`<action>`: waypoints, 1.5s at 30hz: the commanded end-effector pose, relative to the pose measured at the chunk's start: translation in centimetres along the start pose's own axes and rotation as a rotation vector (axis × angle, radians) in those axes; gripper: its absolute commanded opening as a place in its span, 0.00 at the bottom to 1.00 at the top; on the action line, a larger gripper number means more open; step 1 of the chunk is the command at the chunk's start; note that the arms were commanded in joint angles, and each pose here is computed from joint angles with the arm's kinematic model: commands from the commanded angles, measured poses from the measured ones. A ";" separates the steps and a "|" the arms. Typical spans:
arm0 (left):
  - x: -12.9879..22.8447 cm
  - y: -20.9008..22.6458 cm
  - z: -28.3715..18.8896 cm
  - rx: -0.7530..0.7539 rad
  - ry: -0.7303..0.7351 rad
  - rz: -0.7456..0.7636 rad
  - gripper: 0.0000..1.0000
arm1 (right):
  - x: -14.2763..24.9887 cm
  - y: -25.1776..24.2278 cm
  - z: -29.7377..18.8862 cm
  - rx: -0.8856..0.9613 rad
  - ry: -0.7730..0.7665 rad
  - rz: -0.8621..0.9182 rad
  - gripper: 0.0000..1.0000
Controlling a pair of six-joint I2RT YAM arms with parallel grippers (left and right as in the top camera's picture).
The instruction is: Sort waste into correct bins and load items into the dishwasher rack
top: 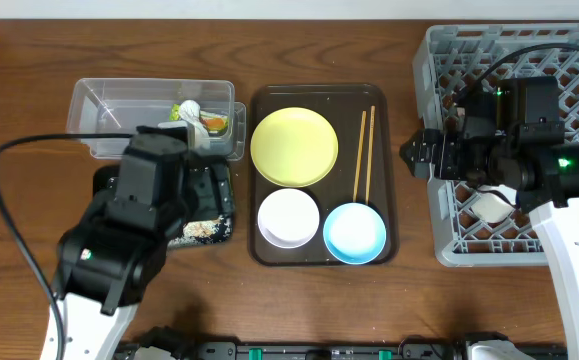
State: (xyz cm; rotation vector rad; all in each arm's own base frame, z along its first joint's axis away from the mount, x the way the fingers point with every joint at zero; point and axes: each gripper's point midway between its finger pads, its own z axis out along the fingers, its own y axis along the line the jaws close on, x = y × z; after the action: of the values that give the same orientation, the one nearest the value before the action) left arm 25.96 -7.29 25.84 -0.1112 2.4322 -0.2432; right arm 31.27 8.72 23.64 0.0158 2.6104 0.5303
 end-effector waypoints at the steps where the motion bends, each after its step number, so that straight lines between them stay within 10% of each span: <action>1: -0.5 0.1 -0.4 -0.005 -0.018 0.009 0.86 | -0.3 0.3 -0.1 0.002 -0.008 -0.004 0.99; 15: 0.4 0.9 -0.3 -0.031 -0.010 0.021 0.87 | -0.3 0.3 -0.1 0.002 -0.008 -0.004 0.99; 28: -0.1 5.3 -1.6 0.005 -0.542 0.051 0.88 | -0.3 0.2 -0.1 0.002 -0.007 -0.004 0.99; 45: 5.9 6.6 3.5 0.055 -0.735 0.098 0.88 | -0.3 0.3 -0.1 0.002 -0.007 -0.004 0.99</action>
State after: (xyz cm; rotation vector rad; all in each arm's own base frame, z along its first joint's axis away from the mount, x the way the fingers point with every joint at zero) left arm 23.61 -2.13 18.70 -0.0638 1.7108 -0.1916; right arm 31.29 8.62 23.61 0.0181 2.6111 0.5228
